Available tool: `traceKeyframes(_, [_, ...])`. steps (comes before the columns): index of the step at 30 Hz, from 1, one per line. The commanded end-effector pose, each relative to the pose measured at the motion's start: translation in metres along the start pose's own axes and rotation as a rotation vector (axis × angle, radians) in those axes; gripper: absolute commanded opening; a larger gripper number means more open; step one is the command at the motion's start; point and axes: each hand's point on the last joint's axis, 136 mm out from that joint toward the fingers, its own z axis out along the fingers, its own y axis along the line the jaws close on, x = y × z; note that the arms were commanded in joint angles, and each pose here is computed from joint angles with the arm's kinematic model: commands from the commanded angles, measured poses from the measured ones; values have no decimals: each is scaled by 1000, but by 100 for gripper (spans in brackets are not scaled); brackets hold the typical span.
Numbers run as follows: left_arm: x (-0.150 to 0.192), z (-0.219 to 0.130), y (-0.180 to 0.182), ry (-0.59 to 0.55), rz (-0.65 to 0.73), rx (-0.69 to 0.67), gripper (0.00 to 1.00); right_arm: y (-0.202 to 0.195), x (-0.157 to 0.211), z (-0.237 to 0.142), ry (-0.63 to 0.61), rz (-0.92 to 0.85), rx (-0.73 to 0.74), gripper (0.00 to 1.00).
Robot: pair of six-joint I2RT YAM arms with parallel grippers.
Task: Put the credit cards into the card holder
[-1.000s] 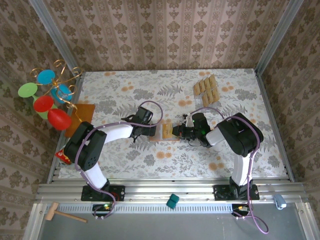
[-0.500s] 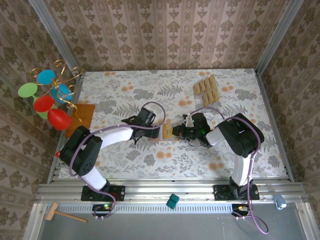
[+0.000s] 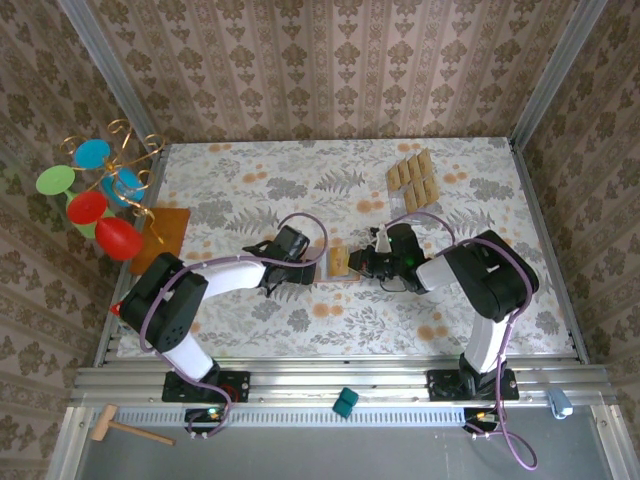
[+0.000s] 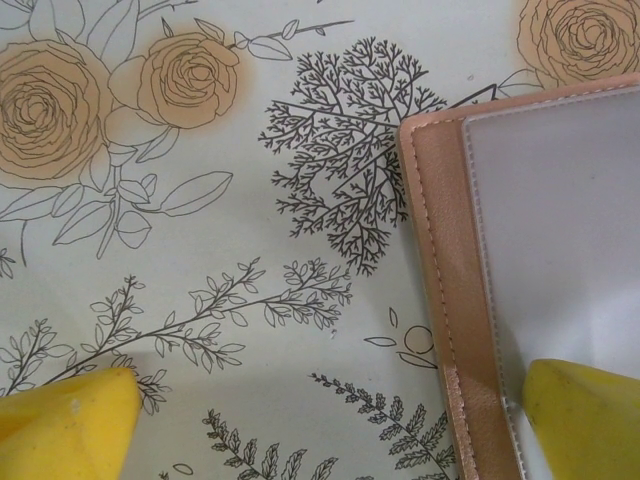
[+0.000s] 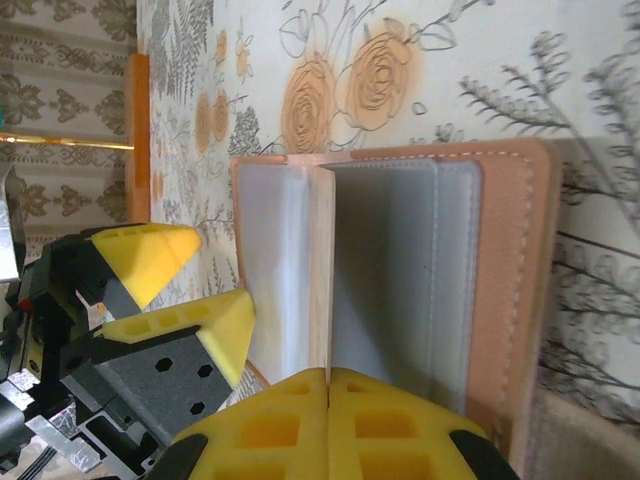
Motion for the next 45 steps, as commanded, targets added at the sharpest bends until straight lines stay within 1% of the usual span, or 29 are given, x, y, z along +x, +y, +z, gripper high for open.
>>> traceKeyframes(1, [25, 7, 16, 68, 5, -63, 100, -19, 4, -7, -10, 14, 66, 0])
traceKeyframes(8, [26, 5, 19, 66, -1, -63, 100, -33, 8, -11, -20, 43, 94, 0])
traceKeyframes(10, [25, 3, 18, 61, -2, -59, 100, -31, 8, -11, -21, 46, 84, 0])
traceKeyframes(17, [22, 0, 17, 50, -14, -47, 100, -7, 0, -14, -30, 21, 17, 0])
traceKeyframes(25, [22, 0, 17, 45, -17, -46, 100, 29, -8, -12, -46, -63, -55, 0])
traceKeyframes(35, [23, 0, 18, 49, -15, -53, 100, 27, -11, 5, -74, -58, -121, 0])
traceKeyframes(45, [23, 0, 18, 52, -10, -58, 100, 18, -7, 11, -65, -43, -108, 0])
